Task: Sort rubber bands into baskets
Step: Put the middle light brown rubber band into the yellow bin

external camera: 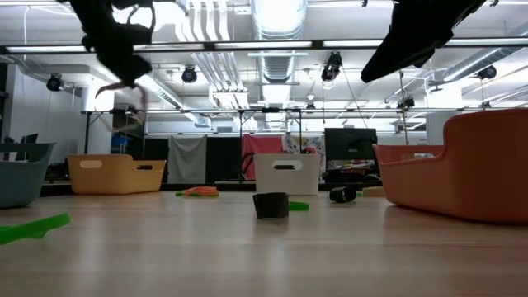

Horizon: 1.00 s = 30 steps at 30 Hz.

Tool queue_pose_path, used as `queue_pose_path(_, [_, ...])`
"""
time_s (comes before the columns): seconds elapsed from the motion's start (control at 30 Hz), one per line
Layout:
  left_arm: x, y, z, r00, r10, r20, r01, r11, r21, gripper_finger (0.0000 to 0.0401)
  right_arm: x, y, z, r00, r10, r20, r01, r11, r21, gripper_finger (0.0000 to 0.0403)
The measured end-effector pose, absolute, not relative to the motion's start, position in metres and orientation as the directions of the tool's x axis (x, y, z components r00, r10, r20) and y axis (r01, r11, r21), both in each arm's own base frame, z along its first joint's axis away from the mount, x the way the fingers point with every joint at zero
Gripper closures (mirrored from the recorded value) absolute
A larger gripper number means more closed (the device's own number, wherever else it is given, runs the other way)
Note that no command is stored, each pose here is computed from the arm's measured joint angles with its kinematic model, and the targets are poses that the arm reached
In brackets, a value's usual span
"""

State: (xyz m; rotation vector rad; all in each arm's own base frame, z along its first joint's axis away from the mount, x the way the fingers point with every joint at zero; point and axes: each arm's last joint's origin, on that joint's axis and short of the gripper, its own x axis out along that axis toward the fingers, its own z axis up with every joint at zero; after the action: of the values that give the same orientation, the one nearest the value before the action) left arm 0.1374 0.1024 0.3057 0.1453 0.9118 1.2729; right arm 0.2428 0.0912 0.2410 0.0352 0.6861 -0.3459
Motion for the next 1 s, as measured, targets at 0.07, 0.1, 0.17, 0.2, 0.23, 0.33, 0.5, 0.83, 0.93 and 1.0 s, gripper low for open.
queue_pose_path(0.07, [0.131, 0.113, 0.293, -0.071, 0.85, -0.522, -0.756, 0.296, 0.584, 0.0401, 0.243, 0.091, 0.241, 0.719, -0.301, -0.626, 0.324, 0.942, -0.081, 0.0335])
queue_pose_path(0.1, [0.129, 0.118, 0.288, -0.097, 0.842, -0.53, -0.759, 0.282, 0.587, 0.0401, 0.243, 0.091, 0.241, 0.719, -0.301, -0.626, 0.325, 0.942, -0.081, 0.0335])
queue_pose_path(0.17, [0.126, 0.126, 0.278, -0.112, 0.827, -0.551, -0.764, 0.283, 0.58, 0.0401, 0.243, 0.091, 0.241, 0.719, -0.301, -0.626, 0.325, 0.942, -0.08, 0.0335])
queue_pose_path(0.2, [0.125, 0.13, 0.274, -0.101, 0.816, -0.569, -0.766, 0.301, 0.568, 0.0401, 0.243, 0.091, 0.241, 0.719, -0.301, -0.626, 0.325, 0.942, -0.08, 0.0335])
queue_pose_path(0.23, [0.125, 0.133, 0.269, -0.083, 0.806, -0.586, -0.768, 0.323, 0.552, 0.0401, 0.243, 0.091, 0.241, 0.719, -0.301, -0.626, 0.325, 0.942, -0.08, 0.0335])
queue_pose_path(0.33, [0.126, 0.142, 0.26, -0.022, 0.793, -0.609, -0.777, 0.37, 0.51, 0.0401, 0.243, 0.091, 0.241, 0.719, -0.301, -0.627, 0.326, 0.942, -0.08, 0.0335])
queue_pose_path(0.5, [0.128, 0.153, 0.254, -0.053, 0.783, -0.619, -0.768, 0.364, 0.526, 0.0401, 0.243, 0.091, 0.241, 0.718, -0.302, -0.627, 0.325, 0.942, -0.082, 0.0335])
queue_pose_path(0.83, [0.137, 0.169, 0.247, -0.101, 0.757, -0.646, -0.723, 0.39, 0.57, 0.0401, 0.243, 0.091, 0.241, 0.718, -0.323, -0.617, 0.341, 0.936, -0.094, 0.0335])
queue_pose_path(0.93, [0.137, 0.175, 0.24, -0.128, 0.74, -0.66, -0.696, 0.407, 0.592, 0.0401, 0.242, 0.09, 0.239, 0.714, -0.326, -0.62, 0.342, 0.935, -0.098, 0.0335])
queue_pose_path(1.0, [0.137, 0.179, 0.235, -0.148, 0.728, -0.67, -0.692, 0.408, 0.596, 0.0401, 0.241, 0.09, 0.237, 0.711, -0.327, -0.622, 0.347, 0.933, -0.094, 0.0335])
